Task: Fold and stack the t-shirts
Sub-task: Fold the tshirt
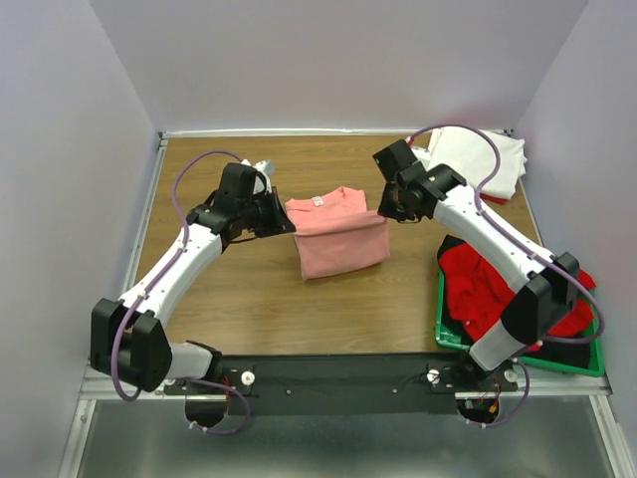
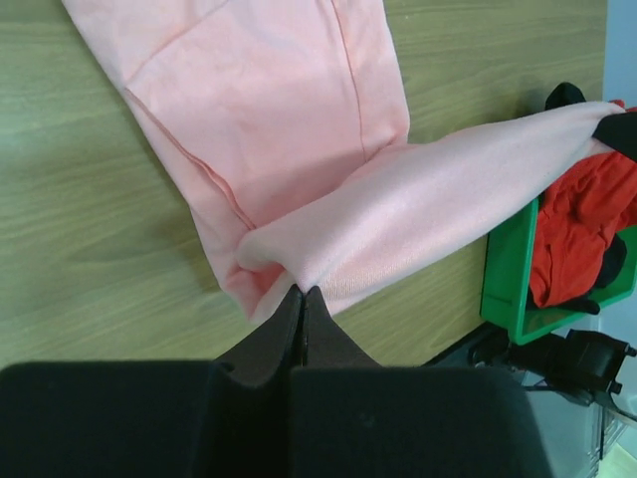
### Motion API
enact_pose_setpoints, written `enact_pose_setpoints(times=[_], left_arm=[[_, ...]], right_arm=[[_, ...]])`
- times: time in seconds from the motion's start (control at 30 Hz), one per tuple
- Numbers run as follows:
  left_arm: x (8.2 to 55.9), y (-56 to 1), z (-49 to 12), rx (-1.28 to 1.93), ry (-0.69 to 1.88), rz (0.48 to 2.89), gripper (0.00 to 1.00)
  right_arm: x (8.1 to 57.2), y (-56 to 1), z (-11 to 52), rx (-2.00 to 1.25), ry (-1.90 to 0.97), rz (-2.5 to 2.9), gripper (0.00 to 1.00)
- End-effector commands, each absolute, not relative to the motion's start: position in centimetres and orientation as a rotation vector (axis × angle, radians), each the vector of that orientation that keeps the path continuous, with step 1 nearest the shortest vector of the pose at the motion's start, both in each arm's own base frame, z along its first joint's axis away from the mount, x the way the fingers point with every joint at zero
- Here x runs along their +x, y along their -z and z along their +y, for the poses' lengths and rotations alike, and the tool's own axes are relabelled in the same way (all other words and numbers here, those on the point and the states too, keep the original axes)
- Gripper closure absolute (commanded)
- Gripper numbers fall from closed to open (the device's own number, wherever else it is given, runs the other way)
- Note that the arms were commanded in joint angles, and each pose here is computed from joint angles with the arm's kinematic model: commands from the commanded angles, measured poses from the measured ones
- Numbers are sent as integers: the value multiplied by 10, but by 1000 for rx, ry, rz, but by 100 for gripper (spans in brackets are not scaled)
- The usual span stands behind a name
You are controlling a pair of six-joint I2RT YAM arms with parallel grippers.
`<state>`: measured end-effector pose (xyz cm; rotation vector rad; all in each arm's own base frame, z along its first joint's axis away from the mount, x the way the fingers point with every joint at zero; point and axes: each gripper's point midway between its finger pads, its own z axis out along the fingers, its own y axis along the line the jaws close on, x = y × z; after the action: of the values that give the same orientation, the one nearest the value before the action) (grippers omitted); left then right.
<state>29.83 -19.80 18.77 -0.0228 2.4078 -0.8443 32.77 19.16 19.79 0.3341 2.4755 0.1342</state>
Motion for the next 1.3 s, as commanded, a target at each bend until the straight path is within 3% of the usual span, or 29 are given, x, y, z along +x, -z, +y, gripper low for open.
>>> enact_pose_setpoints(times=[0.0,0.3,1.27], left_arm=[[321,-185,-193,-12,809,2385,100],[366,-173,-182,-64,768,2382,100],[430,-108,-155,-220,568,2478,100]], right_arm=[[367,-208,177,327,-20,2382,100],[411,-195,178,279,40,2377,100],[509,-116,202,123,67,2461,98]])
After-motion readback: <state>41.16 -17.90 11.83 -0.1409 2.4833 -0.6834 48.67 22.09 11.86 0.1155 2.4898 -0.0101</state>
